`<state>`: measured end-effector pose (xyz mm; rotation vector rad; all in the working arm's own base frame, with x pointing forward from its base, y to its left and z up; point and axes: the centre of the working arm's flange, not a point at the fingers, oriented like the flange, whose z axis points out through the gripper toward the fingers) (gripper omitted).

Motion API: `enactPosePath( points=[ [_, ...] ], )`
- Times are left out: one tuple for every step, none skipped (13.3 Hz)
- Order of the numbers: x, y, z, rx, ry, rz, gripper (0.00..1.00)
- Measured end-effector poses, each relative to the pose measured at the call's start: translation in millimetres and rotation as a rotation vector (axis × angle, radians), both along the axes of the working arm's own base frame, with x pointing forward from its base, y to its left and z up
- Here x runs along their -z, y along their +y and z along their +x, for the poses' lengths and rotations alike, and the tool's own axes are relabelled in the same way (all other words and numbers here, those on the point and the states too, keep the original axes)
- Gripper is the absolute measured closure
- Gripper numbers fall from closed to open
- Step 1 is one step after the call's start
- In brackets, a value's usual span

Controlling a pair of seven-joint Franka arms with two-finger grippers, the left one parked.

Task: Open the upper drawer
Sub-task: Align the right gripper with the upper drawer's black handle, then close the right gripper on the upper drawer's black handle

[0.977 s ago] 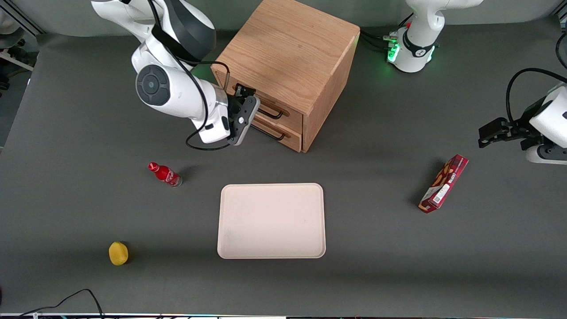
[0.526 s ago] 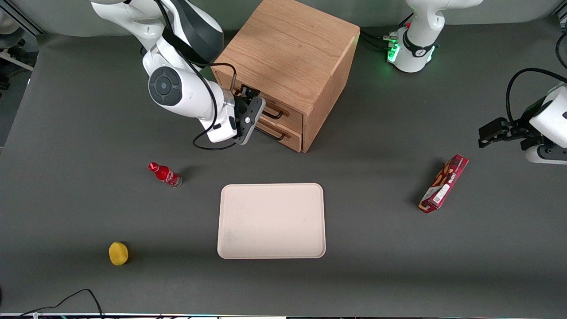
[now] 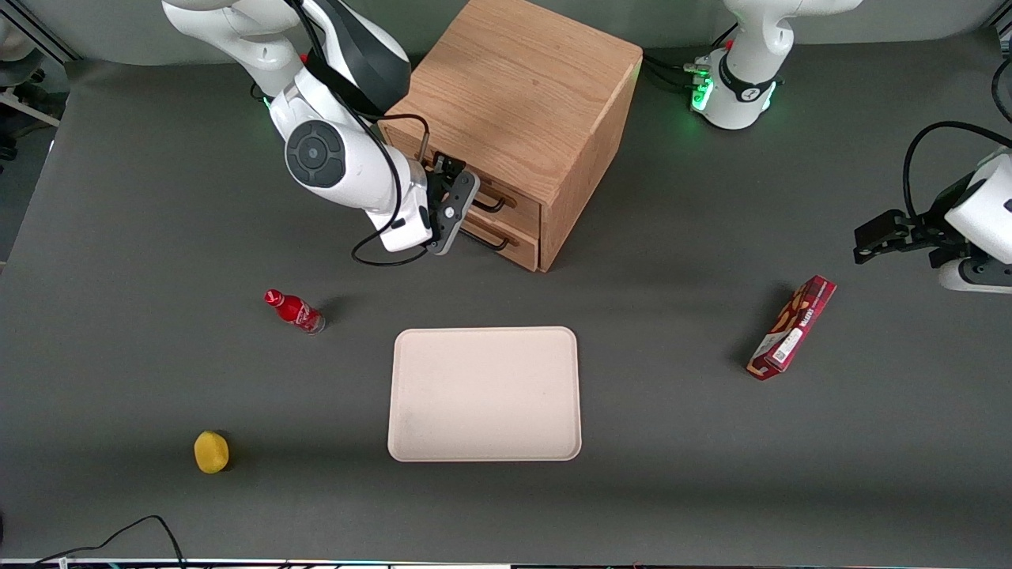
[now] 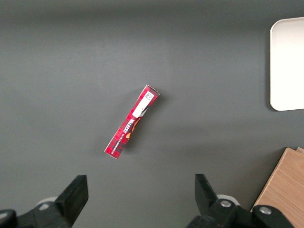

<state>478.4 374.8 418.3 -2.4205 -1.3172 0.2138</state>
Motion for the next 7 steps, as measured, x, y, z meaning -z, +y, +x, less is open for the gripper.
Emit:
enactPosePath(
  points=[
    [3, 0, -1, 0.000, 0.003, -0.003, 0.00],
    [6, -1, -2, 0.000, 0.006, -0.006, 0.00],
    [8, -1, -3, 0.000, 0.007, -0.008, 0.00],
    [10, -1, -3, 0.003, 0.004, -0.007, 0.00],
    [12, -1, -4, 0.004, 0.002, -0.007, 0.00],
    [13, -1, -4, 0.005, 0.002, -0.007, 0.00],
    [15, 0, -5, 0.005, -0.001, -0.006, 0.00]
  ],
)
